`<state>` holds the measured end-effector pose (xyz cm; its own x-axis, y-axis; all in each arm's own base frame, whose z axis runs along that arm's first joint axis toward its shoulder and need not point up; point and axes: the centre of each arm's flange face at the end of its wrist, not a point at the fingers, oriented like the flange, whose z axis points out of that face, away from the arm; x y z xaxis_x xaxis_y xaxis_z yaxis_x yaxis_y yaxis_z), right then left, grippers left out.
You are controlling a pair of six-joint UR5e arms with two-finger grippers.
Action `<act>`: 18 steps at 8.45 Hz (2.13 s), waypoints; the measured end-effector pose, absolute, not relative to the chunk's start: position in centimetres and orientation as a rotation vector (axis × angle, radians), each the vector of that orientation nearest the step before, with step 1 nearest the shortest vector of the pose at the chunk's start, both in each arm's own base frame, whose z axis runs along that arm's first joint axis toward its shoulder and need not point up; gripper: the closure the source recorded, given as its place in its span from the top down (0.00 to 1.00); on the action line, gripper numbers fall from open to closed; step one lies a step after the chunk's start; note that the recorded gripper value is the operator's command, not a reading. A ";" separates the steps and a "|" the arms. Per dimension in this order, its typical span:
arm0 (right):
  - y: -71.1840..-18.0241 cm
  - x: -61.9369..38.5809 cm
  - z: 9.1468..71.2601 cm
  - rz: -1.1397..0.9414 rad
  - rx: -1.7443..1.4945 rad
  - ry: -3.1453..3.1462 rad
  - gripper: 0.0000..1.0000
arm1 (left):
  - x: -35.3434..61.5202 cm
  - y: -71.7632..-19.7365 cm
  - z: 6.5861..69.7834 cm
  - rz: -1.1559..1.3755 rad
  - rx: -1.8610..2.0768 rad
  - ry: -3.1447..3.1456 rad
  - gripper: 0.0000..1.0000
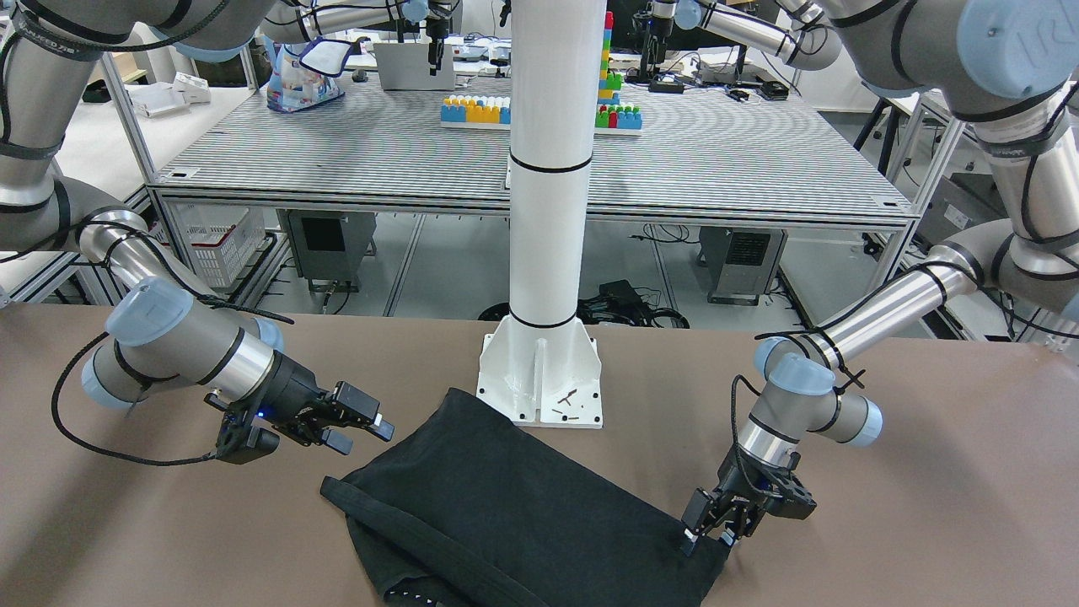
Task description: Fold clothes
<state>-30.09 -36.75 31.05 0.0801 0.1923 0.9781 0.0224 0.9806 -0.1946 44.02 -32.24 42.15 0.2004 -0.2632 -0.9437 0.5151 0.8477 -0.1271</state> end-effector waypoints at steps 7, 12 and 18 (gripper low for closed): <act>-37.1 -29.6 31.4 0.144 -0.168 -1.483 0.94 | 42.8 -34.1 38.1 -0.559 0.234 1.299 0.00; -37.8 -28.7 31.4 0.164 -0.145 -1.488 0.94 | 44.4 -45.3 28.8 -0.630 0.295 1.224 0.00; -38.4 -28.0 31.5 0.188 -0.126 -1.487 0.94 | 50.8 -63.1 21.5 -0.678 0.342 1.122 0.00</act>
